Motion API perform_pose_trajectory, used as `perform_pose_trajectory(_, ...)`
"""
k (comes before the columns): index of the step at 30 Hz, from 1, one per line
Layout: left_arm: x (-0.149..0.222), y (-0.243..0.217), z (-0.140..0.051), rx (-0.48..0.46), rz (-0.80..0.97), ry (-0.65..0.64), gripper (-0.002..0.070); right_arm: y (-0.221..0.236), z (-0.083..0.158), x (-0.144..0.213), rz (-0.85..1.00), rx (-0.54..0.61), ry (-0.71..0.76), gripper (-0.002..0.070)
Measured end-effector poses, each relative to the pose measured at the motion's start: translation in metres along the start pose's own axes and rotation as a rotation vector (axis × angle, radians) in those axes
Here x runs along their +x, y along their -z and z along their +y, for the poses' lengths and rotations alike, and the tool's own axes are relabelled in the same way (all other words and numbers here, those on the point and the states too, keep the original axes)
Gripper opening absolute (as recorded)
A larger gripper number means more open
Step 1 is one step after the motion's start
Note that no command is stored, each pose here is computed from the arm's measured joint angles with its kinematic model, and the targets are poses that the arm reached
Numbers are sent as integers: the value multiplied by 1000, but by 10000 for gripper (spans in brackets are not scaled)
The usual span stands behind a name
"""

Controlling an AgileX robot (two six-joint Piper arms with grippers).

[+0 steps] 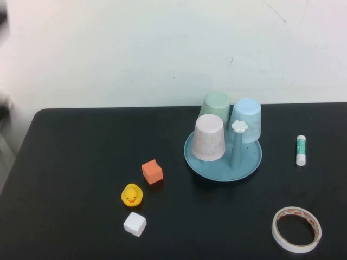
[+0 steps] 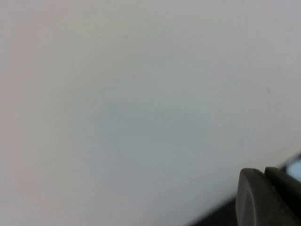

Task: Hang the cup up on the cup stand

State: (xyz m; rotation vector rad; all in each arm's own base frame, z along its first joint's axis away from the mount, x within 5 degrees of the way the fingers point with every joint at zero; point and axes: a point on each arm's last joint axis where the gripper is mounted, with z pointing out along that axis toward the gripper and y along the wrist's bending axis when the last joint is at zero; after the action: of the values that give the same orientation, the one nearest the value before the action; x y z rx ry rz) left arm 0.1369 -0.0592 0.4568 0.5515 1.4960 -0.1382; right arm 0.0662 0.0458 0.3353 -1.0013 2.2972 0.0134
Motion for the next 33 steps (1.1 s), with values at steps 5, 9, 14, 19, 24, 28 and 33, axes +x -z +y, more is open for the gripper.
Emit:
perform_pose_trajectory(5,72,23,-20,0,71,31,0,0,0,0,0,0,0,0)
perform_pose_trajectory(9,114,48,-32,-26,41,33,0,0,0,0,0,0,0,0)
perform_pose_trajectory(14,151,76,-44,-54,-25,31,0,0,0,0,0,-1,0,0)
perform_pose_trajectory(19,188,87,-54,-55,3,-20,0,0,0,0,0,-1,0,0)
perform_pose_trajectory(24,220,85,-62,-53,45,-28,0,0,0,0,0,-1,0,0)
perform_pose_trajectory(28,237,81,-64,-93,2,-49,0,0,0,0,0,-1,0,0)
perform_pose_trajectory(33,241,81,-59,-181,-63,18,0,0,0,0,0,-1,0,0)
